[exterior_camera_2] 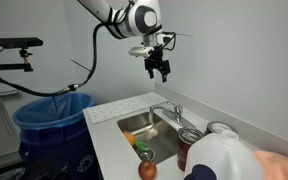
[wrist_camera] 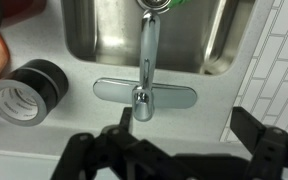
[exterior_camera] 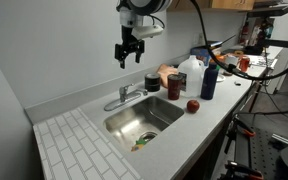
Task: Close the tap
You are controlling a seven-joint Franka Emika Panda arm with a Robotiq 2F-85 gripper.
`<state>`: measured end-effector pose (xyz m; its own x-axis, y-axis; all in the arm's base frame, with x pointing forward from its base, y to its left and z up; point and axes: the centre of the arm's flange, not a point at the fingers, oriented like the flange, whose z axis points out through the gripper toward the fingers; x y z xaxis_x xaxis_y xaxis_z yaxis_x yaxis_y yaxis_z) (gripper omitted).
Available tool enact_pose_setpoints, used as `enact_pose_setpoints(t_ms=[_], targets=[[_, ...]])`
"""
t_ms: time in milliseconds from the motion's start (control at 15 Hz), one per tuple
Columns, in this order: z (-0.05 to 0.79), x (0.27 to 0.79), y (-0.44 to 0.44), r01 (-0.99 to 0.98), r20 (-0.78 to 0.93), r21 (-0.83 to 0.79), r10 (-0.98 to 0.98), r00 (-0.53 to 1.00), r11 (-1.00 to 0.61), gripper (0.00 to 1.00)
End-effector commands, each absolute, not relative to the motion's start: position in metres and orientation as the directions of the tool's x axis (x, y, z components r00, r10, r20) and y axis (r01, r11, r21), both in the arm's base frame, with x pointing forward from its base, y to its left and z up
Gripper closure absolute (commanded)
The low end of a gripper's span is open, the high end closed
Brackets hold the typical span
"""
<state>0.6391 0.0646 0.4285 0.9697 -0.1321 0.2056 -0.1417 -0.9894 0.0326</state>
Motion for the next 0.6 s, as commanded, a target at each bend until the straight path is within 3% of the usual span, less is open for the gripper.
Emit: enact_pose_setpoints(t_ms=[0, 533], targets=[[0.434, 0.595, 0.07, -0.148, 0.184, 0.02, -0.142, 0.973, -0.989, 0.0], [0.438, 0.561, 0.077, -0.148, 0.176, 0.015, -0.143, 0.974, -0.989, 0.0]])
